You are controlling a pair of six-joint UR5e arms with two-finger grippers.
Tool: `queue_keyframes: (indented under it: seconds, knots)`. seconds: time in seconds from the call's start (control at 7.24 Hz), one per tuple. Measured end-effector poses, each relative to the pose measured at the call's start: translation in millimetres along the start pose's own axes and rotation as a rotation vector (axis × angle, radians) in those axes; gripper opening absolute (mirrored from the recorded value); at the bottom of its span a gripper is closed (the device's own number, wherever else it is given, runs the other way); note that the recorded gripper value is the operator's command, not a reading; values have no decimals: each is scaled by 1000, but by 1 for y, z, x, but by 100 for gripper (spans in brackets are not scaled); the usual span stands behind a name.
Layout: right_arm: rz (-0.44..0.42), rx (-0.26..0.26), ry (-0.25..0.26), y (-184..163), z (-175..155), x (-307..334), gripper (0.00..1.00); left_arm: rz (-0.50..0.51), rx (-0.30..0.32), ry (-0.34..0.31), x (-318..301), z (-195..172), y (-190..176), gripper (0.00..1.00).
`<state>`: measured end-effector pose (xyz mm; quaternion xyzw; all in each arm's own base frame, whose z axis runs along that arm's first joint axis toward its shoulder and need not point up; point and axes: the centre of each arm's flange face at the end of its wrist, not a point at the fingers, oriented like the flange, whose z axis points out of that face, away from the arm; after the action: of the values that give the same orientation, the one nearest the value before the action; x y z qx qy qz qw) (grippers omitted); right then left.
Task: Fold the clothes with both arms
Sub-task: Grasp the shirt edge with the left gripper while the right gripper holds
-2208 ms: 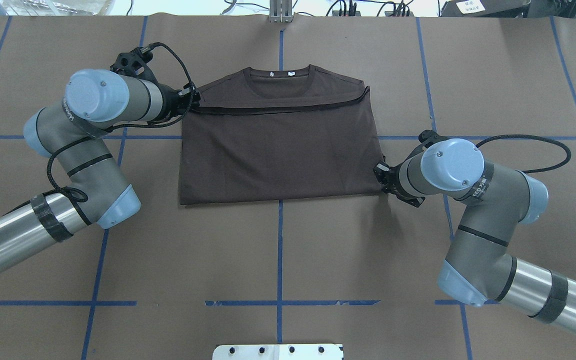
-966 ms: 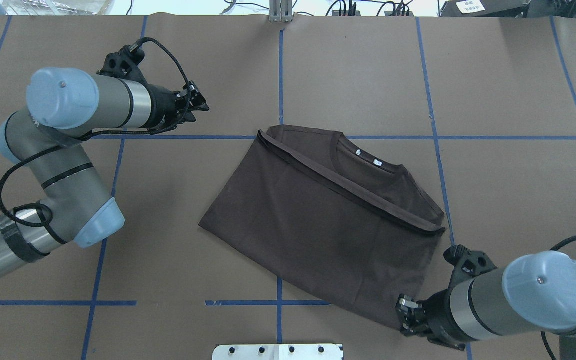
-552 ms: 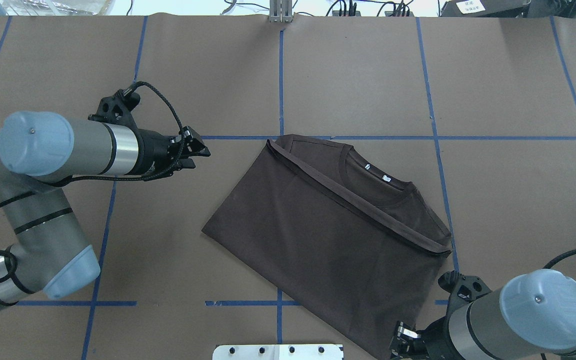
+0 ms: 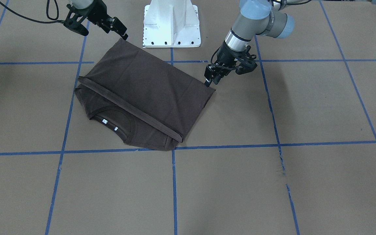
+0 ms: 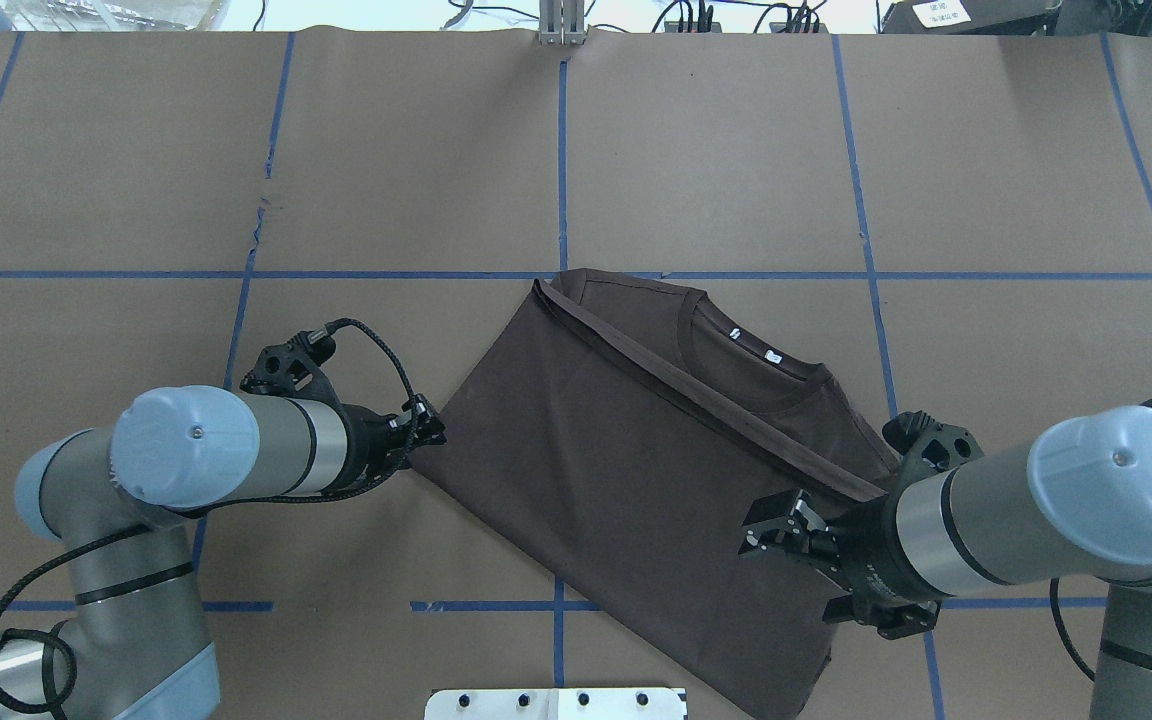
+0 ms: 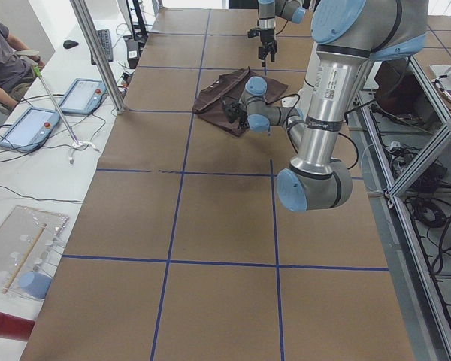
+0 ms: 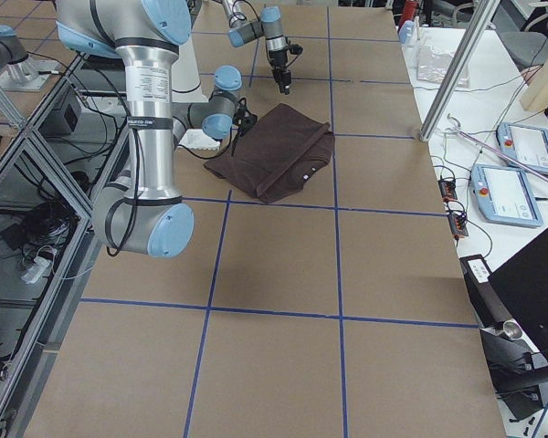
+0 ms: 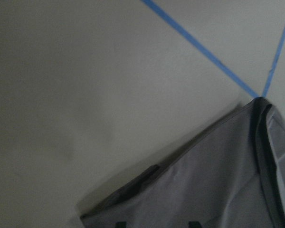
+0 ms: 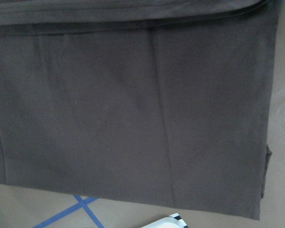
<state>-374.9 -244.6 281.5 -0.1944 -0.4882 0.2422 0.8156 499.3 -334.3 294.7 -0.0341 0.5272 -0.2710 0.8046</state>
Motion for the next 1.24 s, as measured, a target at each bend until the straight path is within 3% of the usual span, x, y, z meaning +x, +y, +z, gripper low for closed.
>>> queue_keyframes:
  seconds: [0.28, 0.83, 0.97, 1.1, 1.24]
  knots:
    - [8, 17, -3, -8, 0, -2, 100, -2, 22, -65, -2, 19, 7, 53]
    - [13, 24, 9, -13, 7, -1, 100, -1, 38, -106, -10, 37, 3, 49]
    - [13, 24, 10, -13, 8, -1, 100, -1, 40, -113, -12, 39, 3, 35]
    - [12, 22, 10, -12, 8, -1, 100, -2, 44, -125, -12, 40, 3, 4]
    - [11, 22, 10, -12, 8, -1, 100, -2, 48, -141, -13, 41, 2, 0]
